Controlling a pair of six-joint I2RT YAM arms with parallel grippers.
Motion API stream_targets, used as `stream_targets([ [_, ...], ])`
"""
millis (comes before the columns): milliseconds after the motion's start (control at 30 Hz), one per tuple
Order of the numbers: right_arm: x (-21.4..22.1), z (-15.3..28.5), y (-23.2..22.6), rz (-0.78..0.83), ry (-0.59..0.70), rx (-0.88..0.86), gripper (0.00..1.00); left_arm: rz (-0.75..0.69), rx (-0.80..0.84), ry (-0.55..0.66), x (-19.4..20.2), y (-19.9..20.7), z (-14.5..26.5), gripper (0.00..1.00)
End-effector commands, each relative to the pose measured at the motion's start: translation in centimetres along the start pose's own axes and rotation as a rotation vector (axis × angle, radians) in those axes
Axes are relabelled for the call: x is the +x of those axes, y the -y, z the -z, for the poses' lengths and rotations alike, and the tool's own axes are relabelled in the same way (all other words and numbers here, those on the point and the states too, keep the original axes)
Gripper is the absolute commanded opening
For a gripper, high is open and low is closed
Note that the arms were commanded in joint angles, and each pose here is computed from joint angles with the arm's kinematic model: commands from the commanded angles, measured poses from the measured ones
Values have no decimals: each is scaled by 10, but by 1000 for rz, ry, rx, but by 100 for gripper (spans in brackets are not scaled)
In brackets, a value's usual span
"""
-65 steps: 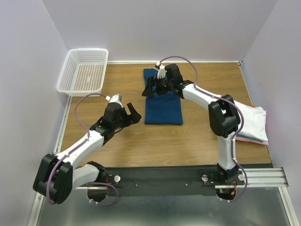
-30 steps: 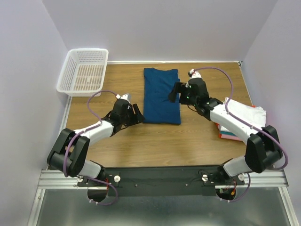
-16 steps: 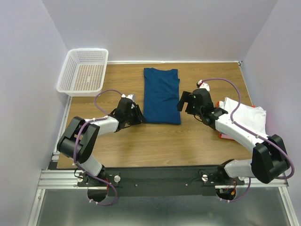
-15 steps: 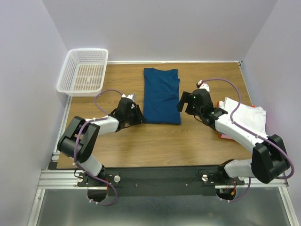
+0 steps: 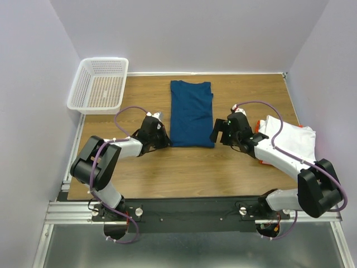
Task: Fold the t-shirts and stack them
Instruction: Fold the tshirt
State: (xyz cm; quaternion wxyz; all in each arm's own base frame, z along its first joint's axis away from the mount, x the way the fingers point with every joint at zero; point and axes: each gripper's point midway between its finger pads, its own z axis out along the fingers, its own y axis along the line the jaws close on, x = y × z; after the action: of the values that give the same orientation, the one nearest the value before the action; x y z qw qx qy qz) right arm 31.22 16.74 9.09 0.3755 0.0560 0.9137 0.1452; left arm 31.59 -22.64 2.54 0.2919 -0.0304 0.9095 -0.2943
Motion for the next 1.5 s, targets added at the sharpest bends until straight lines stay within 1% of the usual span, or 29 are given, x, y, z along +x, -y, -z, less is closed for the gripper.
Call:
stream_targets([
  [0,36,-3,3,3,-132,-28,100,-25,-13,-3,6,-4,5,0],
  [33,40,-5,4,9,-148,-25,99,-26,-16,-4,7,-4,5,0],
  [100,42,-10,0,23,-171,-38,94,-25,-17,-9,7,-4,4,0],
  [133,51,-14,-5,39,-222,-73,92,-29,-15,-5,5,-3,4,0],
  [167,53,-15,-9,53,-238,-97,88,-29,-21,-12,7,-5,4,0],
  [200,51,-17,-14,70,-246,-117,87,-25,-25,-11,7,-5,4,0],
  [233,54,-22,-11,82,-256,-103,85,-24,-27,-12,7,-6,4,0],
  [267,54,-25,-9,86,-255,-89,81,-21,-31,-9,6,-6,3,0],
  [300,48,-28,-6,95,-236,-61,79,-18,-35,-10,7,-7,3,0],
  [333,48,-30,-5,101,-237,-54,74,-17,-36,-7,6,-7,3,0],
  [367,48,-32,-4,105,-238,-47,62,-18,-40,-11,7,-8,3,0],
  [400,50,-35,-2,104,-248,-42,59,-17,-43,-15,9,-9,3,0],
  [533,53,-44,-2,125,-268,-34,57,-19,-52,-12,7,-11,3,0],
  [767,61,-58,-3,151,-311,-41,43,-19,-63,-15,6,-12,1,0],
  [833,61,-59,-7,159,-318,-62,33,-19,-66,-9,3,-11,1,0],
  [867,61,-59,-9,161,-322,-73,25,-20,-67,-11,3,-11,2,0],
  [933,64,-55,-14,160,-333,-109,17,-18,-74,-6,2,-12,2,0],
  [1033,73,-46,-18,159,-363,-157,9,-13,-77,-8,4,-12,3,0],
  [1067,72,-42,-21,157,-359,-176,3,-12,-76,-4,3,-12,5,0],
  [1100,75,-38,-21,160,-366,-188,1,-9,-77,-7,5,-12,7,0],
  [1167,87,-28,-19,153,-394,-212,1,-2,-77,-3,7,-13,12,0],
  [1233,89,-14,-25,142,-395,-263,1,12,-79,3,11,-14,18,0],
  [1267,103,-6,-21,128,-430,-272,1,22,-79,3,16,-16,26,0],
  [1300,104,6,-31,113,-438,-336,1,26,-74,-1,21,-15,30,0],
  [1367,122,22,-32,92,-487,-380,1,31,-67,4,31,-16,42,0],
  [1400,128,31,-37,74,-513,-416,1,57,-86,21,32,-18,46,0],
  [1433,129,41,-41,75,-514,-444,1,73,-123,0,45,-26,51,0],
  [1467,131,47,-42,64,-523,-456,1,69,-105,18,44,-18,59,0],
])
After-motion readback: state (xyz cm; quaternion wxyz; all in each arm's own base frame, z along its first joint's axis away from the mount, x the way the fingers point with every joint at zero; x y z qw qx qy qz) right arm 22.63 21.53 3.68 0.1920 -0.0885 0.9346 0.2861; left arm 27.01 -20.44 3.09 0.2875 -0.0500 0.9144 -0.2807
